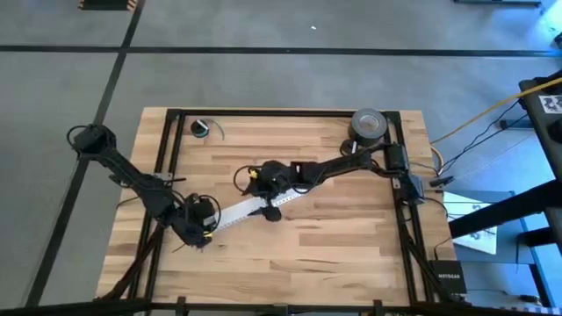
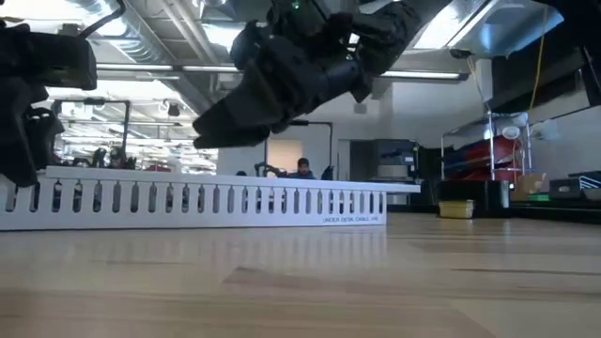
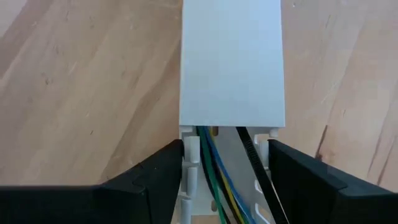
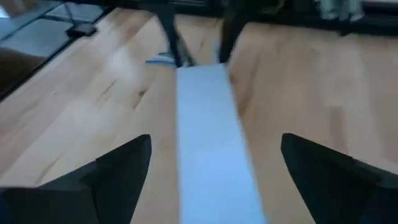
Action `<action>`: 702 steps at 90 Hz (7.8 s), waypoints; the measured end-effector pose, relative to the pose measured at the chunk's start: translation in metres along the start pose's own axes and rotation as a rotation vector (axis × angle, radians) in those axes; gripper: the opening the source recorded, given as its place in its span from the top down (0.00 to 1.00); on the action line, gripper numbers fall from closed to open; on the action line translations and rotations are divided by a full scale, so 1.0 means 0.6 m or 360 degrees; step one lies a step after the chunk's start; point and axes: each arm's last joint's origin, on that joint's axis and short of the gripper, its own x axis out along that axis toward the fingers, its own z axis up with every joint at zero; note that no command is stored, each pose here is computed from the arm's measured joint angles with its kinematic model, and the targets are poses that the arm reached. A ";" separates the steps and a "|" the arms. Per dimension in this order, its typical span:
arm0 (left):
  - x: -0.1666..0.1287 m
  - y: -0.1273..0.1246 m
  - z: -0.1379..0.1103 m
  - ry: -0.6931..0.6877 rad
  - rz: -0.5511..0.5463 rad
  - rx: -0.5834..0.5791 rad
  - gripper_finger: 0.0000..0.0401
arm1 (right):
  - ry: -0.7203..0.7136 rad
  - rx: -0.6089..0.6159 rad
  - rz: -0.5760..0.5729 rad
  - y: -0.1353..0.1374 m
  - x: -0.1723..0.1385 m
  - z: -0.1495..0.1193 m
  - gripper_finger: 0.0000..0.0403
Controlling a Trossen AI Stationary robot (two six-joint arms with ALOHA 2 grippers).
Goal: Ziptie cables
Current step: Close the white cable duct
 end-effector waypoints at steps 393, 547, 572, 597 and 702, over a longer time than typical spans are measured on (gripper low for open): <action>-0.076 0.026 0.095 0.0018 0.0168 0.0068 0.24 | 0.0255 -0.0007 -0.0095 -0.070 -0.073 0.092 0.01; -0.019 -0.010 0.049 -0.0289 -0.0068 0.0072 0.24 | 0.0452 0.0048 -0.0152 -0.025 -0.185 0.061 0.01; 0.038 0.000 0.057 -0.0181 0.0181 0.0196 0.24 | 0.0221 -0.0011 -0.0389 -0.013 -0.145 -0.031 0.01; 0.050 0.004 0.074 -0.0215 0.0176 0.0187 0.24 | 0.0206 -0.0045 -0.0335 0.004 -0.113 -0.057 0.01; 0.053 0.009 0.078 -0.0132 0.0116 0.0146 0.42 | 0.0187 -0.0096 -0.0091 -0.011 -0.066 -0.104 0.09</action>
